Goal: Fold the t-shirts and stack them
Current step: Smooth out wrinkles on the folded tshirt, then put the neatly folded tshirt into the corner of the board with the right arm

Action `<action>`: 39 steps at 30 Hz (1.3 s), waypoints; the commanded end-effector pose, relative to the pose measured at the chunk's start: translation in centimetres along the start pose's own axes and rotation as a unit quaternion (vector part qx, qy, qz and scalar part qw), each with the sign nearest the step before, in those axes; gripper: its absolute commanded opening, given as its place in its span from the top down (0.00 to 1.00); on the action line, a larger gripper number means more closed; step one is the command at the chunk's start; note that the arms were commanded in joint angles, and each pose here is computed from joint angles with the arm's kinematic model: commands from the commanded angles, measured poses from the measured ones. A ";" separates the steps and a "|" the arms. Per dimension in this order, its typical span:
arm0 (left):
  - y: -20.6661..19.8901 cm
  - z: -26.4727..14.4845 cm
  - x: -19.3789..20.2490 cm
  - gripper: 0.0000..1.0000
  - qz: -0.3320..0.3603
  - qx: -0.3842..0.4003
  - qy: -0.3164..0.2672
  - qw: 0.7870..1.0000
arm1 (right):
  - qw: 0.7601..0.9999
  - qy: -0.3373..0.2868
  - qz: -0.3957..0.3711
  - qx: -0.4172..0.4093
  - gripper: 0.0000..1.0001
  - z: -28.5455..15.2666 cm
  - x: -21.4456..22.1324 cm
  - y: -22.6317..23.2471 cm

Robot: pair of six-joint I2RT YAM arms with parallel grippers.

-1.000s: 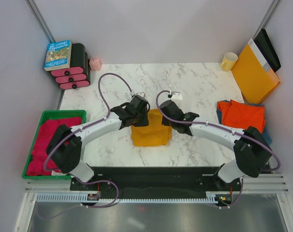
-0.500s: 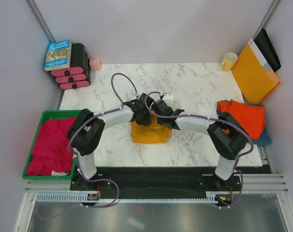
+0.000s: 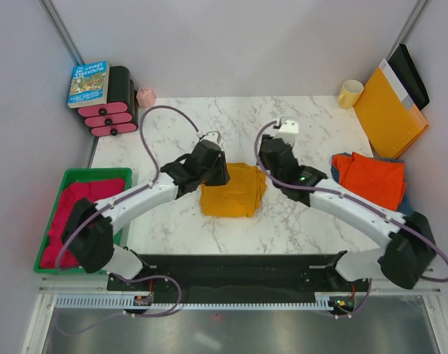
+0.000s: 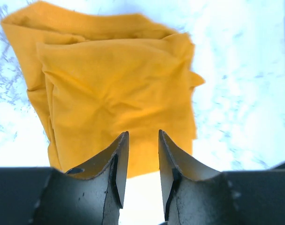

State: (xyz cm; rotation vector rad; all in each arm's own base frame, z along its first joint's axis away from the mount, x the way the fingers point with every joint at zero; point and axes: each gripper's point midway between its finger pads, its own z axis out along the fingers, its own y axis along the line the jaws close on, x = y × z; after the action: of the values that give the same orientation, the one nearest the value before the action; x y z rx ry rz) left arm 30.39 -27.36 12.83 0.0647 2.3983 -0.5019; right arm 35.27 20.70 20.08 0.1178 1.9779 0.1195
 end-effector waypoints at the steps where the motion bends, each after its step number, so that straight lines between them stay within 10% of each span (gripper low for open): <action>1: -0.3 -4.9 -1.9 0.60 0.009 0.031 -0.064 0.997 | 0.988 -0.080 -0.014 0.132 0.36 -2.4 -6.9 -10.0; 8: -0.3 -10.7 0.3 0.58 0.000 0.079 -0.074 0.994 | 0.952 -0.144 -0.087 0.255 0.02 -4.4 -5.6 -19.6; 15: 0.8 -12.1 2.5 0.58 0.009 0.077 -0.049 0.996 | 0.964 -0.176 -0.025 0.198 0.02 -1.1 1.6 -21.3; 21: 0.6 -13.9 1.8 0.58 0.022 0.086 -0.055 0.995 | 0.913 -0.207 0.031 0.349 0.02 -0.2 3.4 -25.7; 35: 1.1 -13.3 3.9 0.59 0.013 0.091 -0.026 0.995 | 0.963 -0.248 -0.029 0.103 0.02 2.1 5.0 -22.4; 39: 1.3 -12.9 4.5 0.60 0.005 0.086 -0.018 0.996 | 0.977 -0.174 -0.043 0.112 0.02 5.2 6.2 -22.5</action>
State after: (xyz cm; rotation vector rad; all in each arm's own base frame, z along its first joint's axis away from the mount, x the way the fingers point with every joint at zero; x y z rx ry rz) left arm 19.70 -21.55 19.16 0.1546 2.2932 -0.6769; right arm 32.95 -2.56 5.41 0.2085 1.7523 -0.3123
